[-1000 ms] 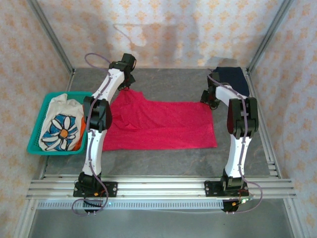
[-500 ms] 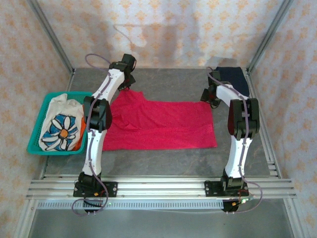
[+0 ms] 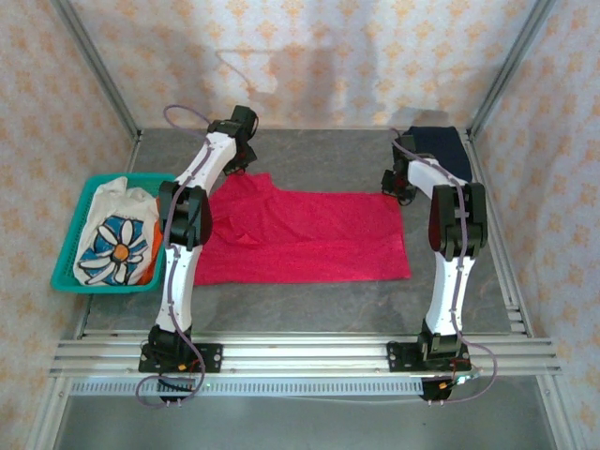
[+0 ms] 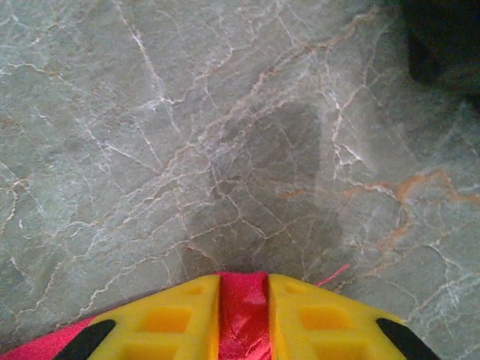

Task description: Fold and stack the t-shirts

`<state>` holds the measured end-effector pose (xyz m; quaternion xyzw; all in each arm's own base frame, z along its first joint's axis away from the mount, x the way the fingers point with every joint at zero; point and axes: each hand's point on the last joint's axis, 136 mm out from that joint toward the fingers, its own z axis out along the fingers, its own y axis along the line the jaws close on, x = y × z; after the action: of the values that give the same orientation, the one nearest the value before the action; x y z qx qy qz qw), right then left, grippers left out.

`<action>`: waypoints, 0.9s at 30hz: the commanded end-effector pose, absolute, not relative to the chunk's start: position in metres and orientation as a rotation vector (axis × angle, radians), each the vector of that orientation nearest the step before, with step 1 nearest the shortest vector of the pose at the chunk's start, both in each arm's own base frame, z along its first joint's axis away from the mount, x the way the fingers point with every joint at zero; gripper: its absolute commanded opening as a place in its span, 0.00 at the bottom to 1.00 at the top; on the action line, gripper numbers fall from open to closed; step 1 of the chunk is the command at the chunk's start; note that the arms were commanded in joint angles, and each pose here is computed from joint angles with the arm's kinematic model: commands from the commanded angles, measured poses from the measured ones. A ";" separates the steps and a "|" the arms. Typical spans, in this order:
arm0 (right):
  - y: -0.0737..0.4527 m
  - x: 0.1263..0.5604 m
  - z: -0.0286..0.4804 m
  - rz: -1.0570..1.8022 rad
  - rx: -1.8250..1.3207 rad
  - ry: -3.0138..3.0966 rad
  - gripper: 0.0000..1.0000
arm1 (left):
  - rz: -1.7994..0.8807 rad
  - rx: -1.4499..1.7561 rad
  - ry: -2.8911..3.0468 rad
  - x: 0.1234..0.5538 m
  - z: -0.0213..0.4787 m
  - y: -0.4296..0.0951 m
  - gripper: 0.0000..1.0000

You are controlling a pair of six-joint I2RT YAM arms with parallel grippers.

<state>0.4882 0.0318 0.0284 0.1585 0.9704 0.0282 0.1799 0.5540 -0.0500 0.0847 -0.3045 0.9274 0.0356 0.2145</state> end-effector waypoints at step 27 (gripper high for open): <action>0.033 0.439 0.092 0.195 0.445 2.511 0.00 | 0.071 -0.863 2.426 0.484 0.162 -0.028 0.00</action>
<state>0.4403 0.0324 0.0715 0.1577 0.9521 0.0594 0.2551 0.4919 -0.0376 0.1555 -0.3072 0.9150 0.0162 0.2611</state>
